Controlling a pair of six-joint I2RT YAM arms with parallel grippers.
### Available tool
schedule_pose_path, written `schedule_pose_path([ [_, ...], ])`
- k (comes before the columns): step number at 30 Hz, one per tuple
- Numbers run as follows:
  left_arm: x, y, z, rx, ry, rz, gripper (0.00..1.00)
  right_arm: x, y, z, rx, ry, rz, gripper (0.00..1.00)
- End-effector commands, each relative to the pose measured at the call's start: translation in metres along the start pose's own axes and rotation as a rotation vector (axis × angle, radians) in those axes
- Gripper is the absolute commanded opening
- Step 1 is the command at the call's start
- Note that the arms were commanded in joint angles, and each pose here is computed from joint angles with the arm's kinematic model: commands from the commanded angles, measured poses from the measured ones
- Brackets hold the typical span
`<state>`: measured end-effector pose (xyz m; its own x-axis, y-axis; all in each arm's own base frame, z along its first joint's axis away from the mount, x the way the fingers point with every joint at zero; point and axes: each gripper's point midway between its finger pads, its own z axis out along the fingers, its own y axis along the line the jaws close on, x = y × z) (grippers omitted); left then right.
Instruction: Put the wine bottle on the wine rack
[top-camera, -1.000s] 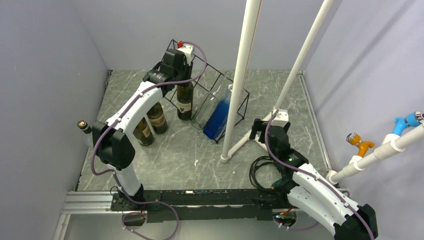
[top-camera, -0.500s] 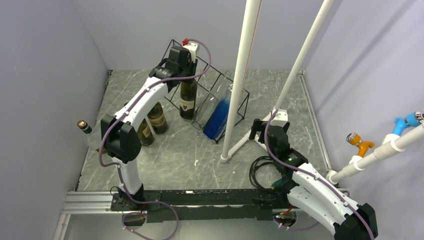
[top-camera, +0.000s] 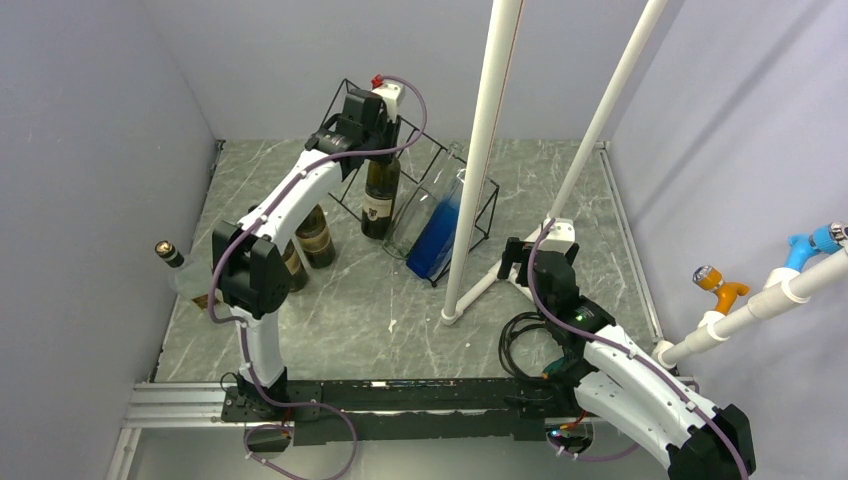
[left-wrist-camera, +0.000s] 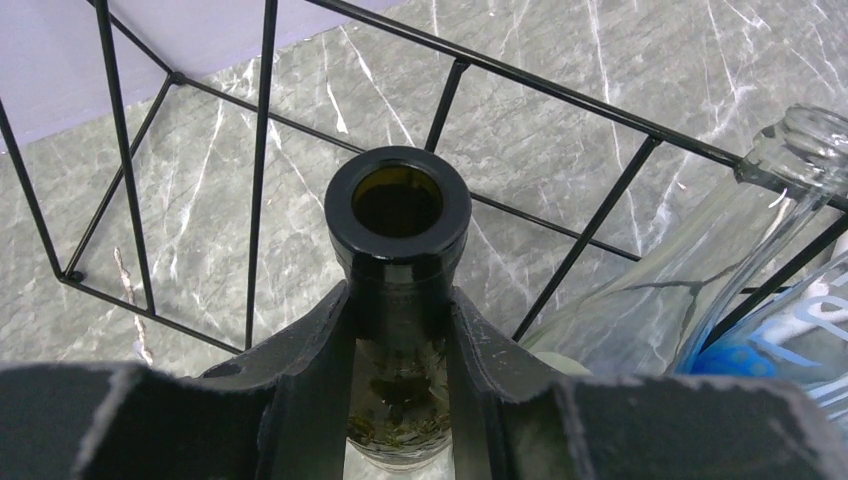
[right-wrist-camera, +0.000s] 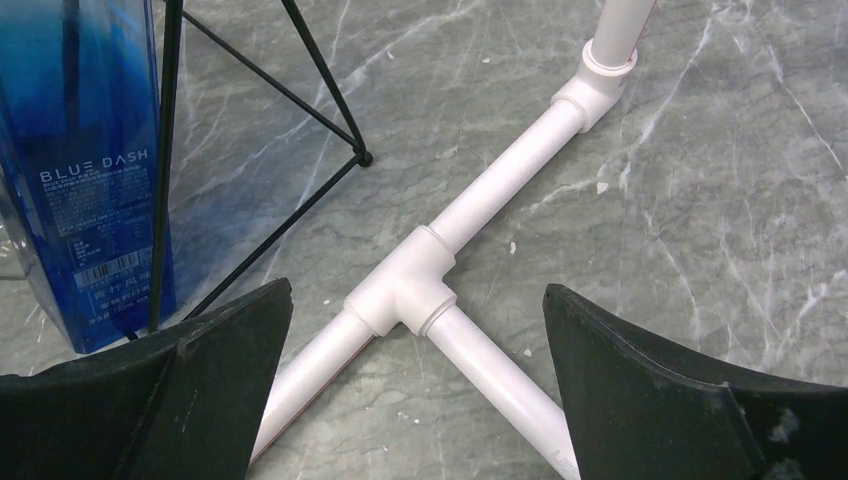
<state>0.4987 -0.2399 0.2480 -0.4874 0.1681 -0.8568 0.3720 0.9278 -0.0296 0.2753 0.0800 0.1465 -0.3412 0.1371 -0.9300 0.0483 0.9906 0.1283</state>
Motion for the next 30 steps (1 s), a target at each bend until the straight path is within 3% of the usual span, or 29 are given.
schedule_pose_path([
  [1,-0.024,-0.015,0.002,0.070,-0.065,-0.025,0.15,-0.015,0.006,0.001,-0.020,-0.051,0.028,1.00],
  [17,0.004,-0.022,0.035,0.095,0.009,-0.052,0.06,-0.014,0.006,0.001,-0.022,-0.048,0.026,1.00],
  [30,0.018,-0.034,0.046,0.158,0.053,-0.061,0.17,-0.012,0.006,0.002,-0.018,-0.045,0.025,1.00],
])
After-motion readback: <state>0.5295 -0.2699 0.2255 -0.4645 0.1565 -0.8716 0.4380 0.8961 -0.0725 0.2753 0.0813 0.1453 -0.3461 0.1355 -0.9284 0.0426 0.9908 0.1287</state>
